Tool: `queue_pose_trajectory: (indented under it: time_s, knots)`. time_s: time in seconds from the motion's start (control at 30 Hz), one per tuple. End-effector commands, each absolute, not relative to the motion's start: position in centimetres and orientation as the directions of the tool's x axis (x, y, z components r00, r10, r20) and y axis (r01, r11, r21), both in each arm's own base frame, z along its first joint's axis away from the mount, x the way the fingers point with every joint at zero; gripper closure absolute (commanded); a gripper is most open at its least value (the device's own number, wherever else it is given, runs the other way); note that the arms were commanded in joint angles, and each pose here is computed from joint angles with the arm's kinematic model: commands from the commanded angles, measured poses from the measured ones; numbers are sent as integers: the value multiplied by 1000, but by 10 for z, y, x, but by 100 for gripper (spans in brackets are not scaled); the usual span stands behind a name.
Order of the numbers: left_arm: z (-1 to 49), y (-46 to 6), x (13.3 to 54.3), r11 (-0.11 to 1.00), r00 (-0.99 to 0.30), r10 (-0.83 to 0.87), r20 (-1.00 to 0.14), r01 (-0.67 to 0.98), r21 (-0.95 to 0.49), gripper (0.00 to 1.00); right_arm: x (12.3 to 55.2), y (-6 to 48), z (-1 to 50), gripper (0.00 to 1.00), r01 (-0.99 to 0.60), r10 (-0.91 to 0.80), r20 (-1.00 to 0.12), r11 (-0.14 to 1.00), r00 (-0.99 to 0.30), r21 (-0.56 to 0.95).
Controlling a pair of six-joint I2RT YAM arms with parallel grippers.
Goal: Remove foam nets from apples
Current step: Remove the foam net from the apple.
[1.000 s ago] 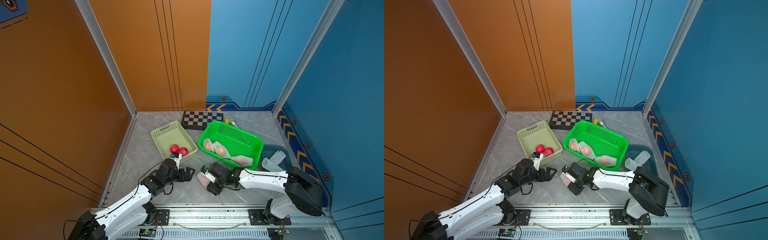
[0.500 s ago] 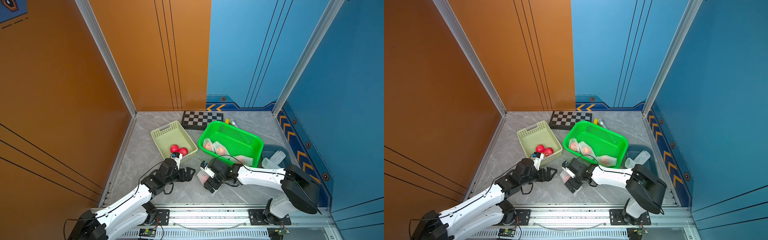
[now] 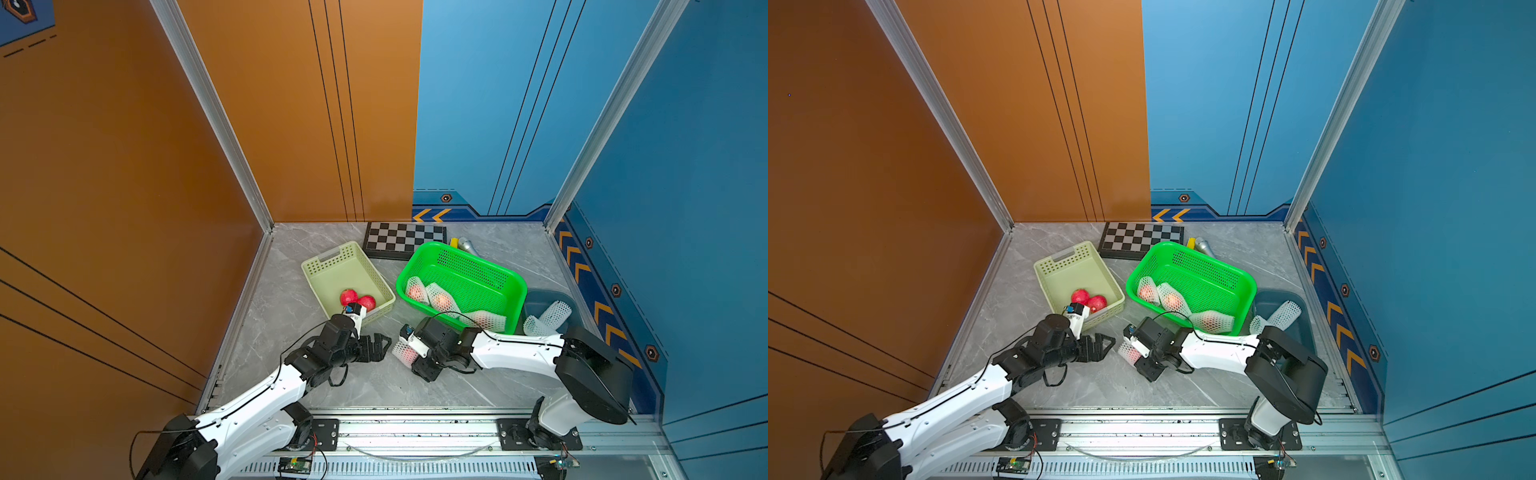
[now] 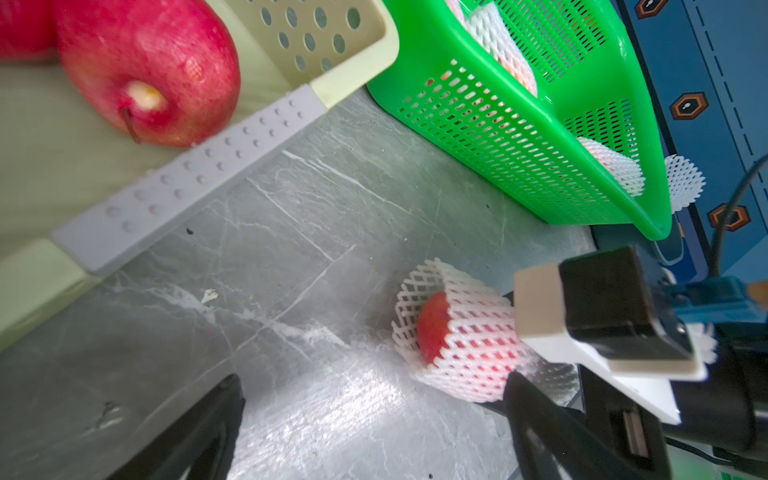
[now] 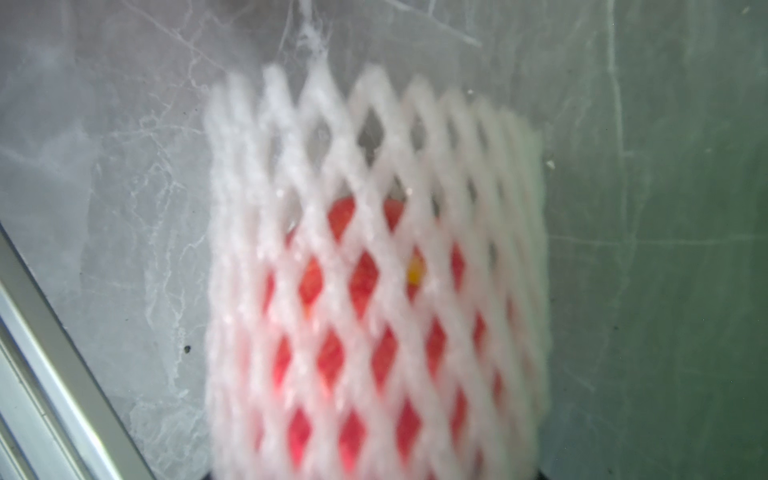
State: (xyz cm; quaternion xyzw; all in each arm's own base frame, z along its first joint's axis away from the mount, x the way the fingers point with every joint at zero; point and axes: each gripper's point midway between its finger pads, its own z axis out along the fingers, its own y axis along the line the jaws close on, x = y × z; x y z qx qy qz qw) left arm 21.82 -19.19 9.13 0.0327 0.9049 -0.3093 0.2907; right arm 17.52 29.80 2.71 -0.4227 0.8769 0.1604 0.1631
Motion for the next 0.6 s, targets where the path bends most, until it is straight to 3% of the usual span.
queue_pose_trajectory:
  time_s: [0.0, 0.3, 0.37, 0.47, 0.57]
  knots:
    - [102, -198, 225, 788, -816, -119, -566, 269, -554, 2, 175, 302, 37, 52, -801, -666, -469, 571, -580, 179]
    - [108, -197, 225, 782, -812, -127, -570, 272, -561, 2, 170, 311, 47, 87, -809, -627, -521, 521, -579, 272]
    - [109, -197, 223, 774, -812, -132, -569, 274, -571, 2, 170, 312, 50, 98, -811, -614, -539, 510, -576, 286]
    - [112, -199, 221, 752, -817, -142, -559, 278, -598, 1, 170, 313, 56, 100, -816, -591, -572, 489, -569, 308]
    - [123, -203, 220, 707, -815, -163, -556, 296, -642, 10, 166, 314, 63, 100, -830, -567, -612, 447, -551, 333]
